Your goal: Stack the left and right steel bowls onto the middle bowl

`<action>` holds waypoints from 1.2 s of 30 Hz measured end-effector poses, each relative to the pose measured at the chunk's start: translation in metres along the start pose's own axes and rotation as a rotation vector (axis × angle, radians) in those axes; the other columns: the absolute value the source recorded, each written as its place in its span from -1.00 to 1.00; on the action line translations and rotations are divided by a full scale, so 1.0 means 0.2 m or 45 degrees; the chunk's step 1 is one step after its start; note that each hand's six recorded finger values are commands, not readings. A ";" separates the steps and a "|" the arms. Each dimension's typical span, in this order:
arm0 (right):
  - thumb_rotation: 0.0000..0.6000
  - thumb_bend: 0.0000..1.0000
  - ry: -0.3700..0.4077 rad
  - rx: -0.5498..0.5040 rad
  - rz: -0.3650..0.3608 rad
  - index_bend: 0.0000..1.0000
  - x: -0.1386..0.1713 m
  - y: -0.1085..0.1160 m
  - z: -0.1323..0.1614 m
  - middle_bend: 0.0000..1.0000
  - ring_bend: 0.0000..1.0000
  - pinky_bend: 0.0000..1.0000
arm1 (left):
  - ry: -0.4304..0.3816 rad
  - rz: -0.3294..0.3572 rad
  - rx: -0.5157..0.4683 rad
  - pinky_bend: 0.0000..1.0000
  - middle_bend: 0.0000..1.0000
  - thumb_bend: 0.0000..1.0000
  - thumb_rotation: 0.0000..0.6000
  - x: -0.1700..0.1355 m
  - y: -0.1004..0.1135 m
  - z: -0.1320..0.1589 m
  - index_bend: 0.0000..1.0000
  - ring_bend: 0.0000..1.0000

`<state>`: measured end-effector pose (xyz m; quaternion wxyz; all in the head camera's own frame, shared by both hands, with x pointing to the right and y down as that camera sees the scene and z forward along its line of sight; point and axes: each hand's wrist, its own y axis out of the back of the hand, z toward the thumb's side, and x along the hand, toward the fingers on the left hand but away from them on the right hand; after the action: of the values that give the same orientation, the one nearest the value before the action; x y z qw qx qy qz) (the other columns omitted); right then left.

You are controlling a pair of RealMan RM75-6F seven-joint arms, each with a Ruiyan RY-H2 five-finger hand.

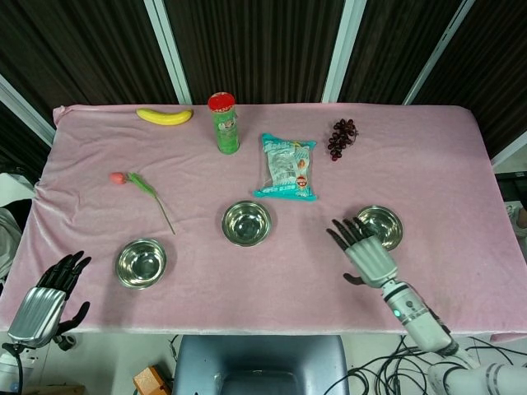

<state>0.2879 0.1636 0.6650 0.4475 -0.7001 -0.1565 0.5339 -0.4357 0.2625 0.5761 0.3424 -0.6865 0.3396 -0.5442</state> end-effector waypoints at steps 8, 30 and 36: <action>1.00 -0.34 -0.177 -0.010 0.071 -0.46 0.12 -0.11 -0.34 -1.00 -1.00 -1.00 | -0.003 -0.006 0.009 -0.70 -1.00 -0.21 1.00 -0.01 -0.01 0.01 -1.00 -1.00; 1.00 0.06 -0.216 -0.111 0.128 0.44 -0.03 -0.29 -0.40 -1.00 -1.00 -1.00 | 0.008 -0.012 0.004 -0.70 -1.00 -0.19 1.00 0.00 -0.01 0.00 -1.00 -1.00; 1.00 0.15 -0.221 -0.076 0.114 0.54 -0.07 -0.29 -0.38 -1.00 -1.00 -1.00 | 0.015 0.001 0.003 -0.70 -1.00 -0.17 1.00 -0.01 0.00 -0.01 -1.00 -1.00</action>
<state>0.3657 0.1504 0.7218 0.3869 -0.6705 -0.1790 0.6072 -0.4380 0.2646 0.5752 0.3416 -0.6827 0.3412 -0.5484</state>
